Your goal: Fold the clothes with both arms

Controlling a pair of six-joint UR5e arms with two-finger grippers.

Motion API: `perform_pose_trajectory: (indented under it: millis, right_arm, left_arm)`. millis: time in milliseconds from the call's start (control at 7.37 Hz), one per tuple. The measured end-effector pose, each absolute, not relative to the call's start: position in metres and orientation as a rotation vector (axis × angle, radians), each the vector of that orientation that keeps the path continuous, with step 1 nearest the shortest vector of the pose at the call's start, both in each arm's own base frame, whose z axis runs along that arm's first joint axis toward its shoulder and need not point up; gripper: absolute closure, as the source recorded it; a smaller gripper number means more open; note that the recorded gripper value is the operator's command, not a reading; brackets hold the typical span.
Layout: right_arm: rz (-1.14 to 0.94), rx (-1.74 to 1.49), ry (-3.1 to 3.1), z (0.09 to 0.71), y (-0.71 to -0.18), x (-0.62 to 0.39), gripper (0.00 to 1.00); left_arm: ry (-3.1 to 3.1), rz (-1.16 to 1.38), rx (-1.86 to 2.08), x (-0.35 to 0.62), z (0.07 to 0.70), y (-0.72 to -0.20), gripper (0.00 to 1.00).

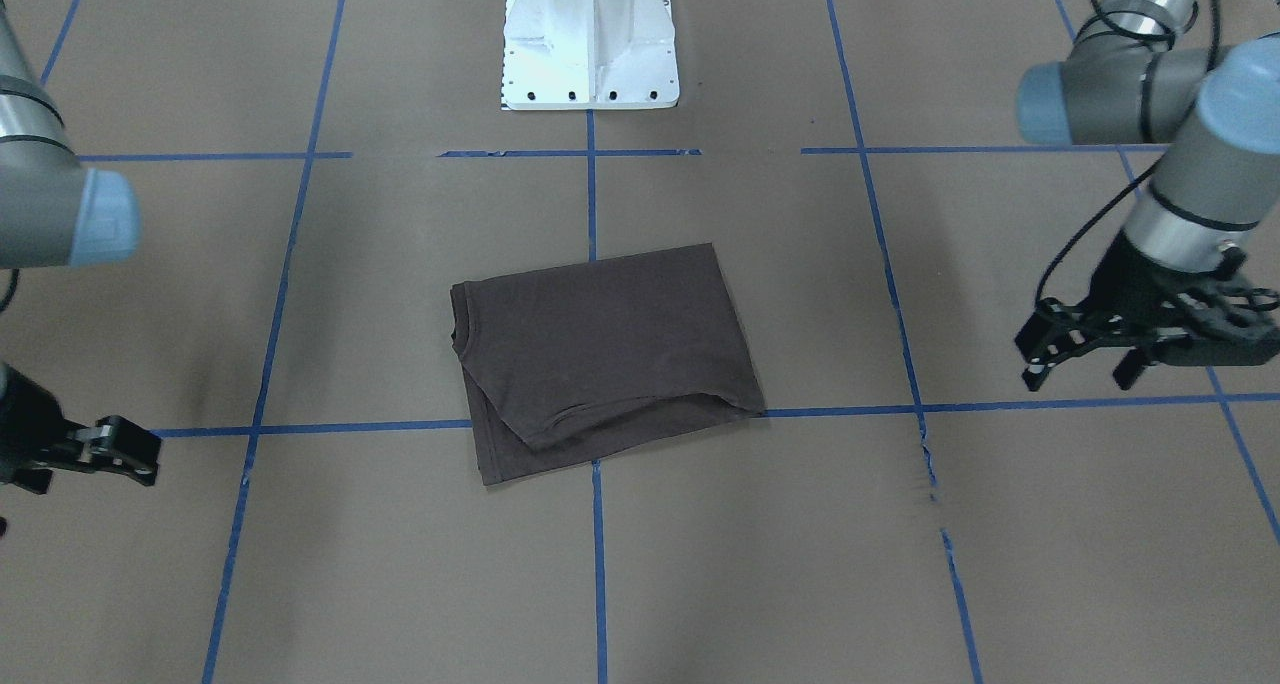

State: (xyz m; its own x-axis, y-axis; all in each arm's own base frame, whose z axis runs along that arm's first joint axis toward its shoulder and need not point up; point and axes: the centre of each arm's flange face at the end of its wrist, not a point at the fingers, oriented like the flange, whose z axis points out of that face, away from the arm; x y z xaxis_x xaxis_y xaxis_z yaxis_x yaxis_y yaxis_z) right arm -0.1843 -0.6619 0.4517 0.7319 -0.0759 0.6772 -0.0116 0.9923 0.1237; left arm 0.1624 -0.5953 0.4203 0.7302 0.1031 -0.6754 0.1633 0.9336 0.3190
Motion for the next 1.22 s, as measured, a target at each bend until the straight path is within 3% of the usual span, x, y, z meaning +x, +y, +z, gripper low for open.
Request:
perform_pose_trajectory:
  millis: [407,678,1221]
  right_arm:
    - [-0.18,0.103,-0.734,0.588,-0.57,-0.025,0.0]
    - [-0.196,0.092,-0.726,0.604,-0.516,0.024,0.0]
    - [-0.187,0.081,-0.713,0.606,-0.502,0.035,0.0]
  left_arm:
    - [0.604,0.304,0.436,-0.005,0.533,-0.553,0.0]
    - [0.64,0.382,0.401,-0.037,0.578,-0.52,0.0]
    - [0.64,0.354,0.269,-0.044,0.641,-0.501,0.0]
